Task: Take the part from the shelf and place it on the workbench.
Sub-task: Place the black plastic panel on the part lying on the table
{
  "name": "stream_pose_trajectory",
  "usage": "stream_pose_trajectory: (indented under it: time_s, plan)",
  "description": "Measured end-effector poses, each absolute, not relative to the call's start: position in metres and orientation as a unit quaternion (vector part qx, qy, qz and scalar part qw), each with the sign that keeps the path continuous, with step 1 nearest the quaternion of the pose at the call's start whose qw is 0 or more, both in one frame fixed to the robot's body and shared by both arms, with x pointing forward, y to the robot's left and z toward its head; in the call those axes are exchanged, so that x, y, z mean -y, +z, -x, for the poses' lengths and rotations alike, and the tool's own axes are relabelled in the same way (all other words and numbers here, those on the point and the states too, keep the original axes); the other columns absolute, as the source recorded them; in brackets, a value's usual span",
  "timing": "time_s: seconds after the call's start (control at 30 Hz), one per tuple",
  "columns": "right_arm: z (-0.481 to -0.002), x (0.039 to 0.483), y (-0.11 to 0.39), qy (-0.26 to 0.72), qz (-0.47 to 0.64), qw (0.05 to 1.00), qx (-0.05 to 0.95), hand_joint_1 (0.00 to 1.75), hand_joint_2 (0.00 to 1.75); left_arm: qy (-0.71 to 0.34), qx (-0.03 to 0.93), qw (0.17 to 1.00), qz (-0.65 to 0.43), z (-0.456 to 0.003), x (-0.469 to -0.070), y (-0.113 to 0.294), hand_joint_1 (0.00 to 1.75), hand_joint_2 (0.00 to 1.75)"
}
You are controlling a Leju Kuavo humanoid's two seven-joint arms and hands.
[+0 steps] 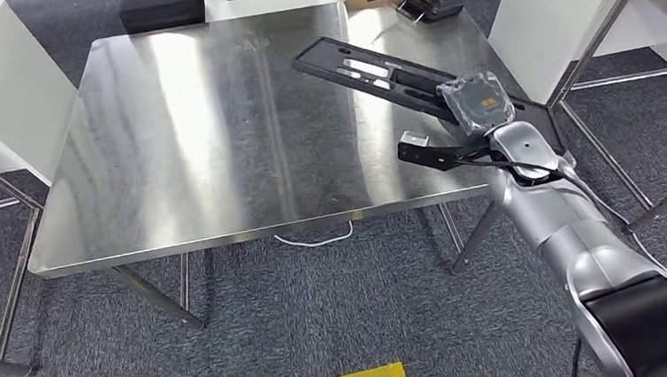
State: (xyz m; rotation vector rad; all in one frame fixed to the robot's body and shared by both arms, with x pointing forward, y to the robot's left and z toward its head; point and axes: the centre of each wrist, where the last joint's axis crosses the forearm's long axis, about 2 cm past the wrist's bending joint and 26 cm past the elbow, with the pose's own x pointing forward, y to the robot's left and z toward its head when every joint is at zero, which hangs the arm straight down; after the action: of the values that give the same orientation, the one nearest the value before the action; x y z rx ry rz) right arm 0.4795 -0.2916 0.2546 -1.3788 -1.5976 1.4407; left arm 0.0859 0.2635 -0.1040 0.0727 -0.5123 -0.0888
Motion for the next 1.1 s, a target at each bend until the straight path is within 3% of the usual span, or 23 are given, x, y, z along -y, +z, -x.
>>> stream_pose_trajectory:
  time_s: [0.3, 0.63, 1.1]
  plan:
    - [-0.463, 0.277, 0.211, 0.612, 0.415, 0.274, 0.615, 1.75, 1.75, -0.045, 0.310, 0.949, -0.038, -0.083, -0.255, -0.104, 0.00, 0.00]
    - [-0.448, 0.221, 0.199, 0.642, 0.352, 0.225, 0.643, 1.75, 1.75, -0.039, 0.383, 0.919, -0.082, -0.095, -0.254, -0.101, 0.00, 0.00]
    - [-0.458, 0.182, 0.242, 0.605, 0.343, 0.127, 0.707, 1.75, 1.75, -0.040, 0.396, 0.913, -0.092, -0.096, -0.253, -0.101, 0.00, 0.00]
